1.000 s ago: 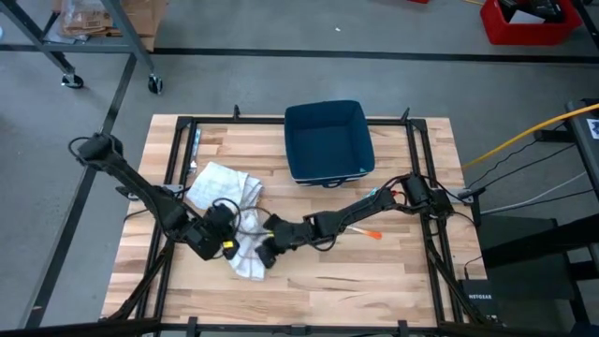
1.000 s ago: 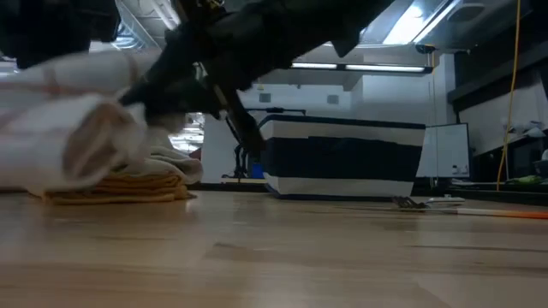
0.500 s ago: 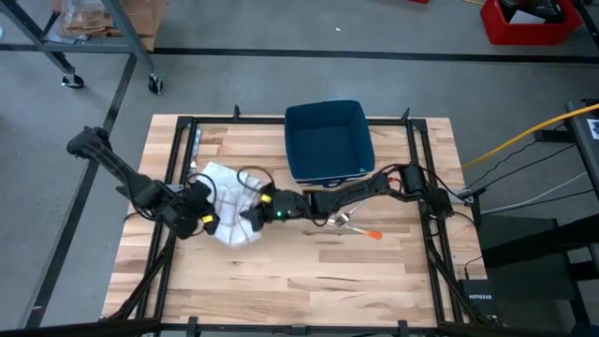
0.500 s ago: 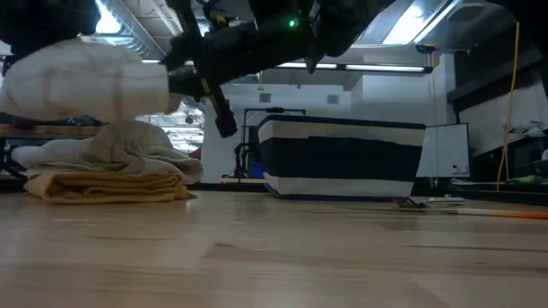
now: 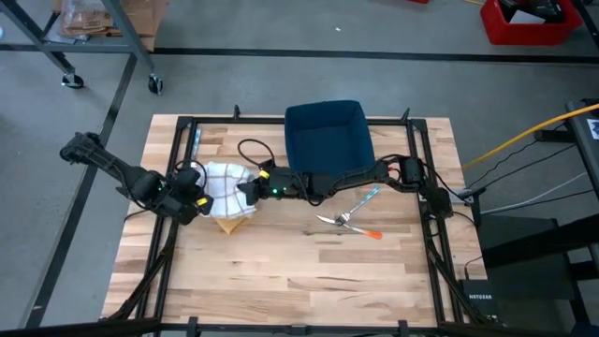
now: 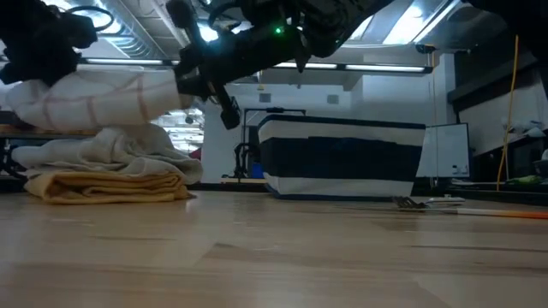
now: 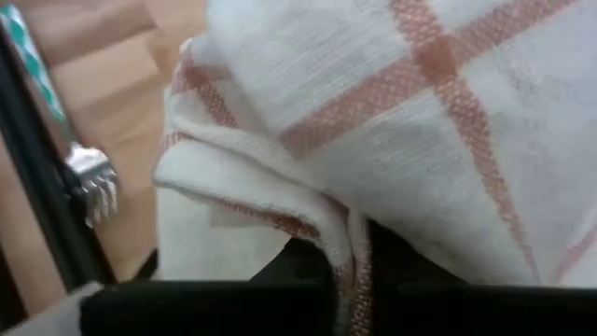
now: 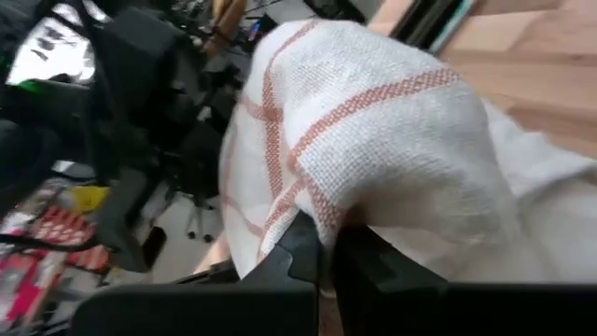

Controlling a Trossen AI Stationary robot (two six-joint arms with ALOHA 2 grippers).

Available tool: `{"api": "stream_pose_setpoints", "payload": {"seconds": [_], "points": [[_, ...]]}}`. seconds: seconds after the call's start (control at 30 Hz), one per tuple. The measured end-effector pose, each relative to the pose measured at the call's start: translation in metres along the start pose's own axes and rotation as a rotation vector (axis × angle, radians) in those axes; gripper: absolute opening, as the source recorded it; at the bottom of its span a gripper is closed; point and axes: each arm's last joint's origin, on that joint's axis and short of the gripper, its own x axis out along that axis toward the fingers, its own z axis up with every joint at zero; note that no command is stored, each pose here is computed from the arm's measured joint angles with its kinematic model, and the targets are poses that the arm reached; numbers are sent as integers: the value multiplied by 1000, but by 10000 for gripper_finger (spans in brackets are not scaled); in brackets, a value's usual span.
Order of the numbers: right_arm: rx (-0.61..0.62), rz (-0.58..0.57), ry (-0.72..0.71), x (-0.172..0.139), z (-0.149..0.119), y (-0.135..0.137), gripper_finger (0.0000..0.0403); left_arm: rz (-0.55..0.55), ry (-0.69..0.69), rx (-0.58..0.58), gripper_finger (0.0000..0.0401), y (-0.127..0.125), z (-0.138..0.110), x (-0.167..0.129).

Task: Fold towel
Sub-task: Stack the folded white patterned towel on top of the other patterned white towel

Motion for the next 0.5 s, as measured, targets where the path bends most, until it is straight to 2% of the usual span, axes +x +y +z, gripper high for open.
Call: {"api": "stream_pose_setpoints", "payload": {"seconds": [0.17,0.5], "points": [[-18,-77,17,0,-4,-7,17,57,-23,31,12,3,7,5],[-20,-131,47,13,-23,-30,38,155,-24,126,20,9,8,21]]}}
